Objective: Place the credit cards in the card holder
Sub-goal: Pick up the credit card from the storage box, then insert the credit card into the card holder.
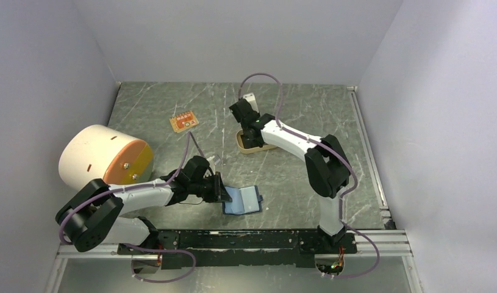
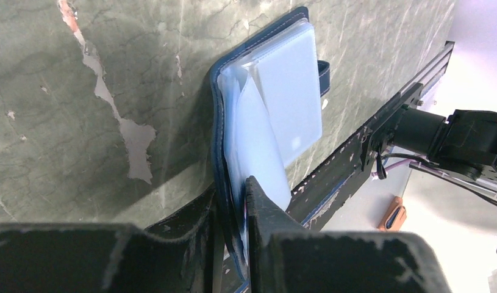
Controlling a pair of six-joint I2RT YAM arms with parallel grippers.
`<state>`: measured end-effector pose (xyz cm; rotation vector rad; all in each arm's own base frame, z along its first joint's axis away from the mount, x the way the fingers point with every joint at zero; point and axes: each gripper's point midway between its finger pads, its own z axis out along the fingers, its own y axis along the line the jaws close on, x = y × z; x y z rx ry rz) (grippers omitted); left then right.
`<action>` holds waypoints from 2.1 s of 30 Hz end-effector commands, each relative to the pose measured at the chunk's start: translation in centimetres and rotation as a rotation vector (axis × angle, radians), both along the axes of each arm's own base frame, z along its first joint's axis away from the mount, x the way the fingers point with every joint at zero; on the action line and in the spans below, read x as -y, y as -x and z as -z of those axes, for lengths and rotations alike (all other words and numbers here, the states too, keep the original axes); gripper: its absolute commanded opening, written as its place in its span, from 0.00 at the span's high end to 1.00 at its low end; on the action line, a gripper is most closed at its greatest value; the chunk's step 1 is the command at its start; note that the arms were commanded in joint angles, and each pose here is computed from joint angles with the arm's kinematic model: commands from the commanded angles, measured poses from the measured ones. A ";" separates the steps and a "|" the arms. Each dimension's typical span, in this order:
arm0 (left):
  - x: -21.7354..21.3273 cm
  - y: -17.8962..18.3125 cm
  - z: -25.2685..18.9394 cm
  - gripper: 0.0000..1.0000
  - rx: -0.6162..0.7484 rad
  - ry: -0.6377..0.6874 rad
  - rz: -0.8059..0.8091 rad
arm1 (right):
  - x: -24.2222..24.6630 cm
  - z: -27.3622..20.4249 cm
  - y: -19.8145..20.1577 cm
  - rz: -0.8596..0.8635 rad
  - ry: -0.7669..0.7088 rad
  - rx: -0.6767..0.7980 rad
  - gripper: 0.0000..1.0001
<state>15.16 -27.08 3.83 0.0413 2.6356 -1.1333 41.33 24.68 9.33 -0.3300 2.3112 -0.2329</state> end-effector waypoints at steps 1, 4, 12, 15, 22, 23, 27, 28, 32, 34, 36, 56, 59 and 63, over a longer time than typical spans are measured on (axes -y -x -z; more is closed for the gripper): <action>0.2 -0.4 0.0 0.79 0.000 -0.008 0.002 | -1.6 -2.0 1.2 -0.055 -0.153 -0.030 1.00; 0.2 -0.8 0.0 0.80 0.008 -0.010 -0.018 | -2.4 -2.4 2.5 -0.083 -0.238 -0.058 1.00; 0.1 -1.8 0.7 0.74 -0.010 -0.078 -0.041 | -2.5 -4.3 8.2 -0.116 -0.484 -0.110 1.00; 0.1 -1.6 0.2 0.72 -0.006 -0.062 -0.040 | -2.7 -4.6 11.1 -0.154 -0.600 -0.137 1.00; 0.2 -0.6 -0.8 0.70 -0.016 0.040 -0.033 | -3.0 -4.0 17.3 -0.208 -0.813 -0.186 1.00; 0.2 -0.6 -0.9 0.70 -0.012 0.046 -0.035 | -3.0 -3.8 17.9 -0.209 -0.832 -0.192 1.00; -0.3 -0.6 -1.1 0.67 0.003 0.038 -0.051 | -3.1 -2.9 20.0 -0.199 -0.885 -0.204 1.00; -0.5 -0.6 -1.1 0.67 0.007 0.033 -0.053 | -3.1 -2.4 20.5 -0.194 -0.895 -0.216 1.00; -0.7 -0.7 -1.2 0.66 0.019 0.033 -0.057 | -3.5 -1.1 21.5 -0.180 -0.942 -0.233 1.00; -0.8 -0.8 -1.1 0.68 0.023 0.033 -0.062 | -3.7 -0.3 21.9 -0.165 -0.947 -0.246 1.00; -1.0 -0.9 -0.9 0.74 0.022 0.023 -0.064 | -3.6 0.6 22.3 -0.153 -0.933 -0.241 1.00; -0.5 -0.9 -1.0 0.68 0.015 0.054 -0.039 | -2.4 3.4 23.9 -0.101 -1.021 -0.248 1.00; -0.6 -1.1 -0.8 0.68 0.020 0.038 -0.044 | -2.9 3.2 24.2 -0.119 -1.070 -0.256 1.00; -0.6 -0.8 -0.7 0.68 0.008 0.057 -0.039 | -3.0 3.4 24.5 -0.143 -1.078 -0.261 1.00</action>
